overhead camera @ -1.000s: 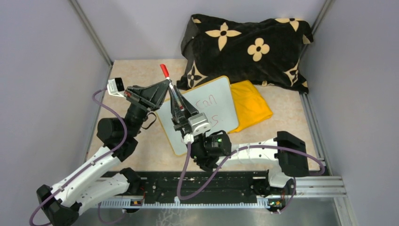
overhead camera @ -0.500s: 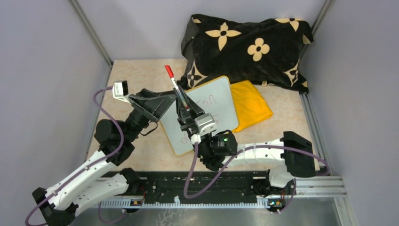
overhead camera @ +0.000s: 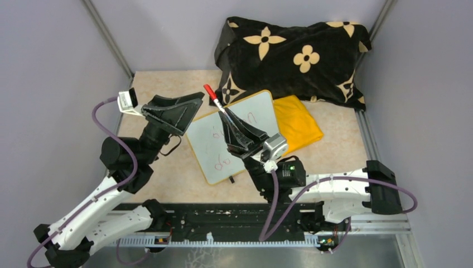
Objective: Write a sentence on the whiteboard
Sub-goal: Close the whiteboard marker at the center of the board.
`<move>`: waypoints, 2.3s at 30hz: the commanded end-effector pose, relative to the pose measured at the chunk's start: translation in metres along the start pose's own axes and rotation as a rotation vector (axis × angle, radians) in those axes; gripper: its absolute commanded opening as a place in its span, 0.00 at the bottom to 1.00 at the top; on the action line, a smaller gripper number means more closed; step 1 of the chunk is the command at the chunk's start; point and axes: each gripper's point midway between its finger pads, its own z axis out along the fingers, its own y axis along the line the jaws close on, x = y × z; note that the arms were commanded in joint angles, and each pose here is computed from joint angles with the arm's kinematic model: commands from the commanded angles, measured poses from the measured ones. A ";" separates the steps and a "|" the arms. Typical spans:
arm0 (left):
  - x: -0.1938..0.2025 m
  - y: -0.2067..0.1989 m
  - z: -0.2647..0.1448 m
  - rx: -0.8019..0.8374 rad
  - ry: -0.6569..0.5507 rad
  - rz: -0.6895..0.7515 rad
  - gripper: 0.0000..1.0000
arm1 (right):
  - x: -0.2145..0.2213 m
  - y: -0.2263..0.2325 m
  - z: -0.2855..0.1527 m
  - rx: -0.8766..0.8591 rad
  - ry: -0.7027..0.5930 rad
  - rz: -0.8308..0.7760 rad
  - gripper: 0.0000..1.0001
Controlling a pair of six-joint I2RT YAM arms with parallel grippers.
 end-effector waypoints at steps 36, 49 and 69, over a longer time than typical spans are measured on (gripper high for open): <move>0.008 0.003 0.012 0.002 0.029 0.010 0.16 | -0.009 0.001 -0.007 -0.036 0.009 0.083 0.00; 0.075 0.024 0.007 0.016 0.257 -0.215 0.00 | -0.017 -0.013 0.002 0.074 -0.069 0.012 0.00; 0.119 0.043 -0.016 -0.024 0.377 -0.317 0.00 | -0.004 -0.023 0.032 0.150 -0.082 -0.006 0.00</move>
